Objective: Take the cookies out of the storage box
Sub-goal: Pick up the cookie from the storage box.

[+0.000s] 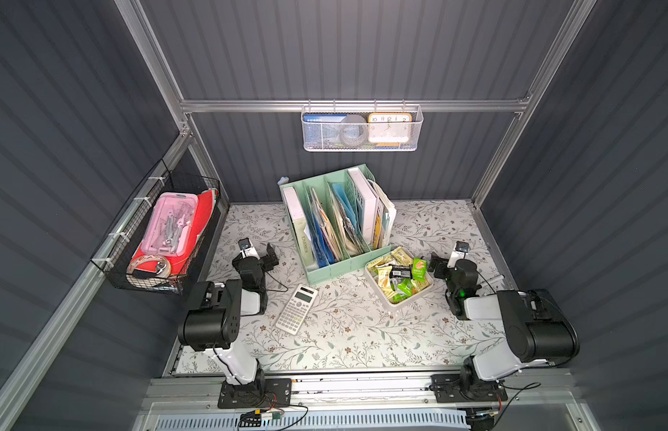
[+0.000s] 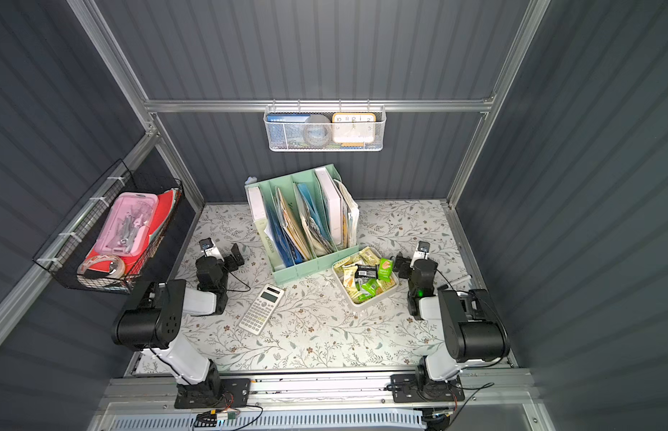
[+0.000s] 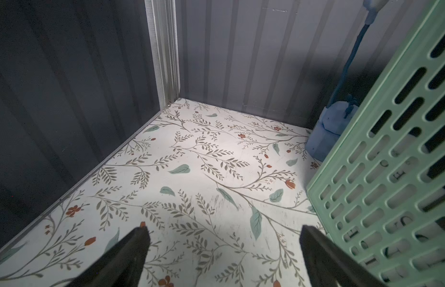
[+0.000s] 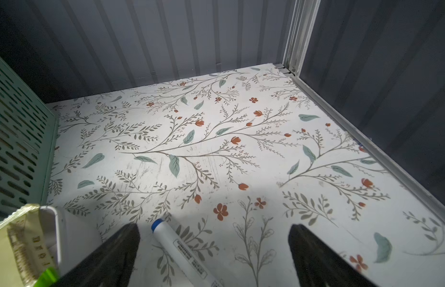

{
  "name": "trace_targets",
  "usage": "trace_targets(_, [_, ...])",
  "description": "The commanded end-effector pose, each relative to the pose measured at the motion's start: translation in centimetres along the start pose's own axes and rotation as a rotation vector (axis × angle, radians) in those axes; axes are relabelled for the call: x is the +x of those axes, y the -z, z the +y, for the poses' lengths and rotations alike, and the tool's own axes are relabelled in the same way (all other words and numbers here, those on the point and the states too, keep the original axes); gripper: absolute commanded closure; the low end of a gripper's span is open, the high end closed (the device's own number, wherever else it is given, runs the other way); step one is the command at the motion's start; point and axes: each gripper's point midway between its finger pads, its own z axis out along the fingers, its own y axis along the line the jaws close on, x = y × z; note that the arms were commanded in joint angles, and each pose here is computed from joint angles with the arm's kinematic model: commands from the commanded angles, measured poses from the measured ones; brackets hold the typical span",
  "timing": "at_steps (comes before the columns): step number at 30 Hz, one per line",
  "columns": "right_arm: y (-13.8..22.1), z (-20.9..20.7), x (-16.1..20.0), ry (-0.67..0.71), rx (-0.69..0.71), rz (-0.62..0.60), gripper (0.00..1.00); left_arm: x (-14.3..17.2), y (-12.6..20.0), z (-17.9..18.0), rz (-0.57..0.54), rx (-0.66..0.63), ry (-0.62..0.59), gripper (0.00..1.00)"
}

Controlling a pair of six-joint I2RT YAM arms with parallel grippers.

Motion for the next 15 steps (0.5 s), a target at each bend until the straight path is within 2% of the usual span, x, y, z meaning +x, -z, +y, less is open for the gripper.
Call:
trace_targets(1, [-0.07,0.01,-0.09,0.011,-0.002,-0.002,0.01,-0.37,0.03,-0.03,-0.004,0.005,-0.016,0.0])
trace_targets(15, [-0.09,0.0,-0.12,0.01,-0.001,-0.002,0.01,-0.6,-0.05,-0.36,-0.01,0.023,-0.017,0.0])
